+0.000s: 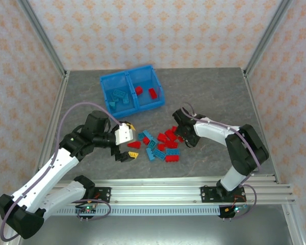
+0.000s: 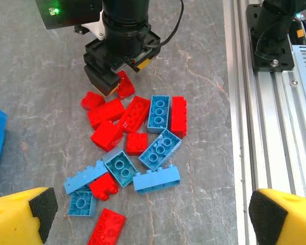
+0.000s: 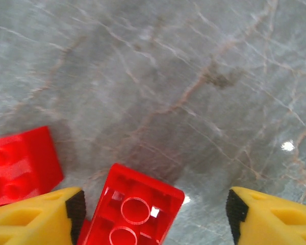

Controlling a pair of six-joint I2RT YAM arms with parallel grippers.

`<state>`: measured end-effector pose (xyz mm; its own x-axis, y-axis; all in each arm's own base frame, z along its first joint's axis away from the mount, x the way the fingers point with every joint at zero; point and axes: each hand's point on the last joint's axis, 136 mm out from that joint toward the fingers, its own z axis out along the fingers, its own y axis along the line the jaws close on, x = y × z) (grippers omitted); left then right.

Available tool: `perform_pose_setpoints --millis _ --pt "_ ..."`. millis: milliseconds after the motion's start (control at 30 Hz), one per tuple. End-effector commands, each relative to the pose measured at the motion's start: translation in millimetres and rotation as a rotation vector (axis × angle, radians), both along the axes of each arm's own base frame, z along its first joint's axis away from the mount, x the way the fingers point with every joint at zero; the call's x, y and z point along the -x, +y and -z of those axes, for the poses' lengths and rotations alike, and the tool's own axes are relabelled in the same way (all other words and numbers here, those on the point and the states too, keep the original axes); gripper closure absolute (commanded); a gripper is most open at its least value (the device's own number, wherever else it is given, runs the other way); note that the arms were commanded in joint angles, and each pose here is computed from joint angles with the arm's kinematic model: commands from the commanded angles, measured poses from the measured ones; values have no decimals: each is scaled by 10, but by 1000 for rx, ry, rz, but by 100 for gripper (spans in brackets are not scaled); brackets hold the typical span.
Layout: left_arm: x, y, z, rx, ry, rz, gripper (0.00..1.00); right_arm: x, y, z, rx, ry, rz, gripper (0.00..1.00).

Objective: Sort the legos into containers by color

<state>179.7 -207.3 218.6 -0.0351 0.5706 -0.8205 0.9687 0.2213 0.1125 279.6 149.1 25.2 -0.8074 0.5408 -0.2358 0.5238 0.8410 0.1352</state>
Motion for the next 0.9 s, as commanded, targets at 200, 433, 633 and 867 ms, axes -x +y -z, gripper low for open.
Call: perform_pose_setpoints --millis 200,433,633,867 --pt "13 -35 17 6 -47 43 0 93 80 154 -70 29 69 42" --pt "4 -17 24 4 -69 33 0 -30 11 -148 -50 -90 71 71" --pt "-71 36 -59 10 -158 -11 0 -455 485 -1443 -17 -551 -186 74" --pt "-170 194 -219 26 -305 -126 0 -967 1419 -2223 -83 -802 -480 73"
